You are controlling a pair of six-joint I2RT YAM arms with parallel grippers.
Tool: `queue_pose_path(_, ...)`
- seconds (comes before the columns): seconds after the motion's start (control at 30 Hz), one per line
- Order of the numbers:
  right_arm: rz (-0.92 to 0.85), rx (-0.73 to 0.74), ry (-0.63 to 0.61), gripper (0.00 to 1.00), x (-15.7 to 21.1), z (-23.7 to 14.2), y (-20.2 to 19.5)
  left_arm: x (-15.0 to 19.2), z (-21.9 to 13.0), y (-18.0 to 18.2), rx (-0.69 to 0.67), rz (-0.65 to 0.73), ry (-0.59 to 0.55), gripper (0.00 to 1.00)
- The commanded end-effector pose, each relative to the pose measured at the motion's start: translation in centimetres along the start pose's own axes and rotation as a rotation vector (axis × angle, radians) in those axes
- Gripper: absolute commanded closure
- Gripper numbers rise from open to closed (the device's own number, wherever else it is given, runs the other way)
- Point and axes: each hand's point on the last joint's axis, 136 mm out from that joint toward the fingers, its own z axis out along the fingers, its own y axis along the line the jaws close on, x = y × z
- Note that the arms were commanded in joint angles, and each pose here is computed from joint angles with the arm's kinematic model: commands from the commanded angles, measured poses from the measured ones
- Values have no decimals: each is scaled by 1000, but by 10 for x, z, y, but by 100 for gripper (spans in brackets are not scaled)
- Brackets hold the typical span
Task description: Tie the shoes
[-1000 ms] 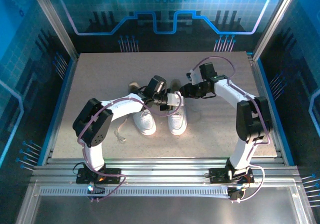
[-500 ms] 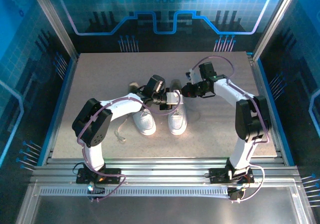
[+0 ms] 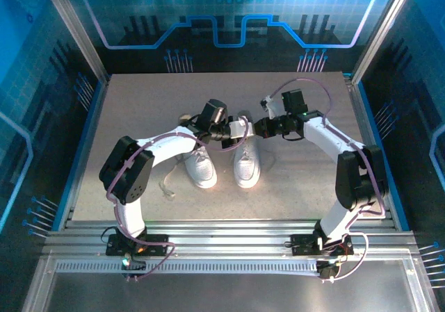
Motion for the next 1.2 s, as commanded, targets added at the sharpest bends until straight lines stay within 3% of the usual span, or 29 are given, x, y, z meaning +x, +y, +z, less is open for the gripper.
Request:
queue_pose_path(0.0,-103,-17,-40,100,-5,-6,10,-27,-14,13,-11,-20,-76,100)
queue_pose_path(0.4,-198,-69,-69,100,-5,-10,23,-20,-6,17,-3,-55,-49,100)
queue_pose_path(0.63,-210,-70,-57,100,-2,-9,22,-18,-2,17,13,-56,-46,92)
queue_pose_path(0.77,-193,-32,-44,100,0,-7,13,-15,0,13,45,-53,-34,100)
queue_pose_path(1.17,-193,-36,-66,100,-2,-11,8,-5,8,10,76,-67,10,100)
